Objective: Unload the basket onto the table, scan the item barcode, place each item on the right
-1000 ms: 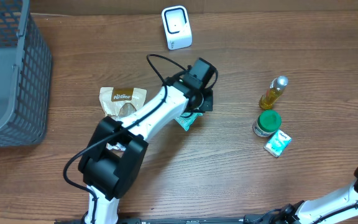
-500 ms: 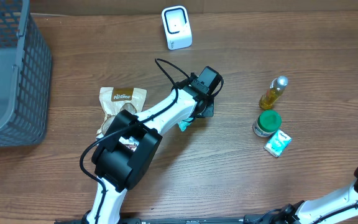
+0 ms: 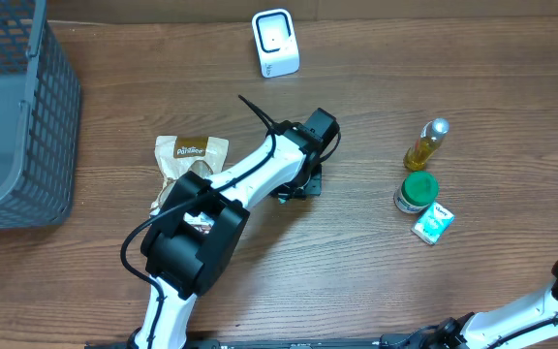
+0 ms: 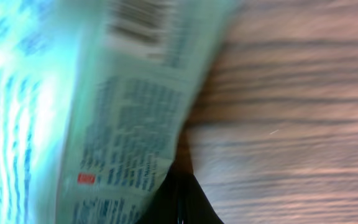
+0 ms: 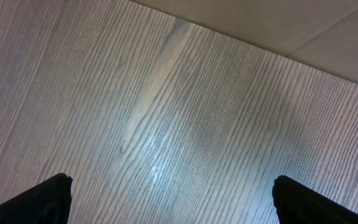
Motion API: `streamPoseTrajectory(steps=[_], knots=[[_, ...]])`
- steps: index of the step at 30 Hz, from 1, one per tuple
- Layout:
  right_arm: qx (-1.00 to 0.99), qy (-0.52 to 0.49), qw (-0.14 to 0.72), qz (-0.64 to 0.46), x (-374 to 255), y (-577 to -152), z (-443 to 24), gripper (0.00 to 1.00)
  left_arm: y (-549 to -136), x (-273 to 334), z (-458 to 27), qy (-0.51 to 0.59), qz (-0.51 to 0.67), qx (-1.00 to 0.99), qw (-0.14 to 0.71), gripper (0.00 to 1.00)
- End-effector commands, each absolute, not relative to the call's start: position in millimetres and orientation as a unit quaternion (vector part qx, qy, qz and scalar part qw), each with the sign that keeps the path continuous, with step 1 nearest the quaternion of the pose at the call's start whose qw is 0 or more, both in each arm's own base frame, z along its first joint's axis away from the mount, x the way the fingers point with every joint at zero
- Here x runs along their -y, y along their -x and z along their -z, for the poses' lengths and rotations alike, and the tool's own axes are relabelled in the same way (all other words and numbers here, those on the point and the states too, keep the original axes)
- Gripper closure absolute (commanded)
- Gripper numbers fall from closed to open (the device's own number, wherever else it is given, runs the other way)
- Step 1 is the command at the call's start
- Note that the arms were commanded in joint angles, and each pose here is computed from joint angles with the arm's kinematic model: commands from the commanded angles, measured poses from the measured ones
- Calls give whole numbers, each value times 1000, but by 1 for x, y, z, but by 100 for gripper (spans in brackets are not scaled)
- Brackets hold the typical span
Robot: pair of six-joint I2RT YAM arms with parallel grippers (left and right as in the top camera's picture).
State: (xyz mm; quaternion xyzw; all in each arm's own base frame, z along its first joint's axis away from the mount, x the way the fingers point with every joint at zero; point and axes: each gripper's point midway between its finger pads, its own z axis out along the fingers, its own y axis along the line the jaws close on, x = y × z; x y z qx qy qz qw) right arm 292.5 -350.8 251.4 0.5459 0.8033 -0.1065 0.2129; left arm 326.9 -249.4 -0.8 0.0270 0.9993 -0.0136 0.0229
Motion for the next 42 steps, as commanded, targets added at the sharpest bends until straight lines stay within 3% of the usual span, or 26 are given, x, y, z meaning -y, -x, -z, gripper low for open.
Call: streamPoseTrajectory(steps=[1, 8, 13, 19, 31, 42], knots=[[-800, -545, 224, 113, 351, -291, -261, 0, -319, 225, 15, -25, -14, -1000, -12, 96], [-800, -545, 224, 113, 351, -291, -261, 0, -325, 215, 8, -34, -1, -999, -26, 96], [-800, -545, 224, 113, 351, -291, -261, 0, -337, 239, -21, -99, 66, -993, -15, 96], [-800, -545, 224, 113, 351, -291, -261, 0, -353, 232, -63, -190, 61, -980, 6, 96], [-800, -545, 224, 113, 351, -291, -261, 0, -434, 146, -77, -52, -33, -992, 113, 96], [-800, -545, 224, 113, 351, -291, -261, 0, -445, 119, -48, -19, -33, -991, 125, 96]])
